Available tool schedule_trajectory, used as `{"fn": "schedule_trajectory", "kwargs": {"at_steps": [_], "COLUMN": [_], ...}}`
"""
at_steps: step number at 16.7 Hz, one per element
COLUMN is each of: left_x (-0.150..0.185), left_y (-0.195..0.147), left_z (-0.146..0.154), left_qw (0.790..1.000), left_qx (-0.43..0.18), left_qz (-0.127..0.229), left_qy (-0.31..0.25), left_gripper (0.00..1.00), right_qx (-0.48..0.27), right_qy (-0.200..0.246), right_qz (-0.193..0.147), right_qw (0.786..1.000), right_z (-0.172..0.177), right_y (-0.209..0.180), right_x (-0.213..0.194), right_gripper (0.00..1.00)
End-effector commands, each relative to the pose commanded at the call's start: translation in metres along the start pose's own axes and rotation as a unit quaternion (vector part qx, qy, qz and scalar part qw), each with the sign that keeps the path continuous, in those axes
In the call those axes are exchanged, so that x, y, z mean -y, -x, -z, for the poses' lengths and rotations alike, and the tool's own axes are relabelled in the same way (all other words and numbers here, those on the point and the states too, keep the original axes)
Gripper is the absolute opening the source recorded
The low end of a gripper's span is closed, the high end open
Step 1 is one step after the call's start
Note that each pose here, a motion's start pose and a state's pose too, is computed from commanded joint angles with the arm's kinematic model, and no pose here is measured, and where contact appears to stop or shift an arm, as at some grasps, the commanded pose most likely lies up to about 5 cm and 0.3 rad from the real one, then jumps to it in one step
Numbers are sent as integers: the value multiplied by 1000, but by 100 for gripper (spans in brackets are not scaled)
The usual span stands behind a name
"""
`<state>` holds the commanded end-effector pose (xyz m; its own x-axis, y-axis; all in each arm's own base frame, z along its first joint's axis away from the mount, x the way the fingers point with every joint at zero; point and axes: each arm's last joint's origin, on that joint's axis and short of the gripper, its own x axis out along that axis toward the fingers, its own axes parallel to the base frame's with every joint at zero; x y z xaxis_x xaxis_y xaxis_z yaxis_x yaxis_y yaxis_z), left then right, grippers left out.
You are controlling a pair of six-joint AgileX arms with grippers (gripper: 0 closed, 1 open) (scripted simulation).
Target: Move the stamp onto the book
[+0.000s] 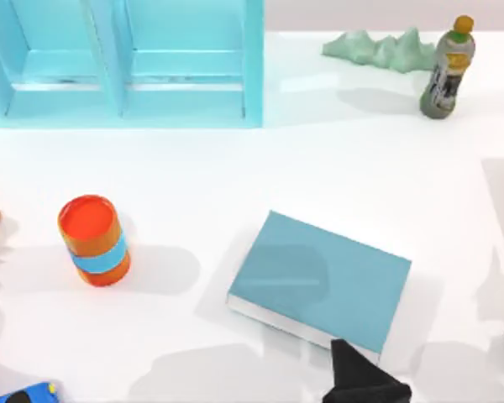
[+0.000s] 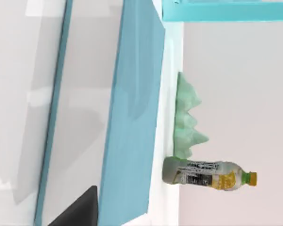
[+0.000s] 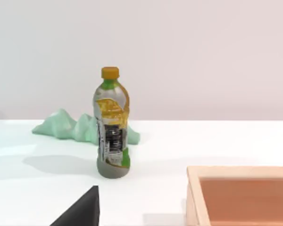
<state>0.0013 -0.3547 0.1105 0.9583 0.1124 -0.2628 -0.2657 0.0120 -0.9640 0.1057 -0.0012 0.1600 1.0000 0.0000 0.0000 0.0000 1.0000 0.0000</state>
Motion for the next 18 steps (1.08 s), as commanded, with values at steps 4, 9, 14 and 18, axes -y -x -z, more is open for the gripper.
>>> {"fn": "schedule_trajectory", "kwargs": {"at_steps": [4,9,14,18], "left_x": [5,40,100,144], "left_y": [-4,-28,-75,-110], "left_z": [0,-8,-47,-109], "left_qw": [1000,994,968,937], "left_qx": [8,53,61,-17], "left_qz": [-8,-84,-217,-297], "left_qy": [-3,-38,-107,-183], "left_gripper": [100,100,100,100], "right_qx": [0,0,0,0], "right_qy": [0,0,0,0], "right_qz": [0,0,0,0], "right_qw": [1000,1000,1000,1000], "right_z": [0,0,0,0], "right_y": [0,0,0,0], "right_x": [0,0,0,0], "right_gripper": [100,100,100,100]}}
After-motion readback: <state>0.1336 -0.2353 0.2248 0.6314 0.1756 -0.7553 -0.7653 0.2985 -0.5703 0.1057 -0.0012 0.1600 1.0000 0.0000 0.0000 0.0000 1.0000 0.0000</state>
